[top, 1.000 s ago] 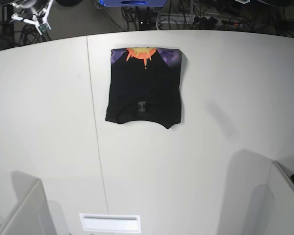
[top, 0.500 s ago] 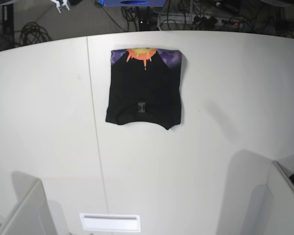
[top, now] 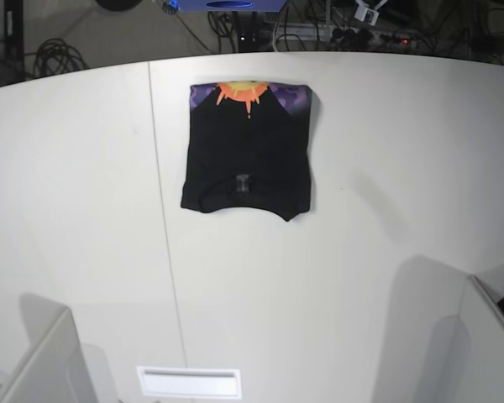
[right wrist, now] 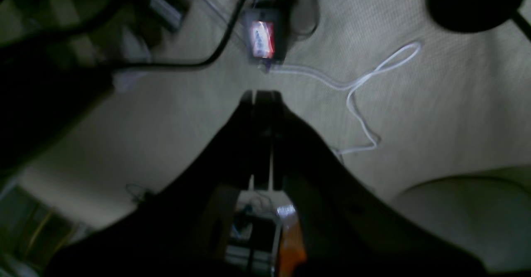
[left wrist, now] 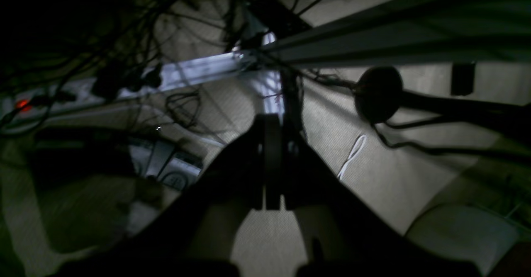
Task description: Fold the T-shirt properly
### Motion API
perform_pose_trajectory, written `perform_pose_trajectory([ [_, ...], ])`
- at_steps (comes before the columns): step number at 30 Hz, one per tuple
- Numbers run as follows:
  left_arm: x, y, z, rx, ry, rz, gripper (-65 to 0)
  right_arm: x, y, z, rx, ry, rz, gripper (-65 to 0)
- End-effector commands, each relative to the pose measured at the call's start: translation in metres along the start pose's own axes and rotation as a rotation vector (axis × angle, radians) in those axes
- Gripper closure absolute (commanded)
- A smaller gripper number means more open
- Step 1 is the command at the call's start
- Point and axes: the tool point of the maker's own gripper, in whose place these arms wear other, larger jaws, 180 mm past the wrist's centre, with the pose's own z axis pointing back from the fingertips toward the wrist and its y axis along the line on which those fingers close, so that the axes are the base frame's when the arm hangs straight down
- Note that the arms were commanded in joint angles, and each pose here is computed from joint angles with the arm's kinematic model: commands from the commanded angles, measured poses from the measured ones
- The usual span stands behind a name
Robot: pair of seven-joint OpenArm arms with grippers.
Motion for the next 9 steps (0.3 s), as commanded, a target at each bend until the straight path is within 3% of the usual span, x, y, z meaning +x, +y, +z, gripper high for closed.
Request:
perform_pose_trajectory([
  [1, -0.010, -0.005, 0.004, -0.020, 0.021, 0.002, 0.0, -0.004, -0.002, 0.003, 0.000, -0.037, -0.018, 0.0],
  [2, -0.011, -0.006, 0.004, -0.029, 0.029, -0.010, 0.0, 0.003, -0.002, 0.003, -0.001, -0.083, -0.020, 0.0],
  [9, -0.002, -0.024, -0.006, -0.069, 0.002, -0.017, 0.0, 0.004, -0.003, 0.007, 0.001, -0.130, -0.005, 0.0],
])
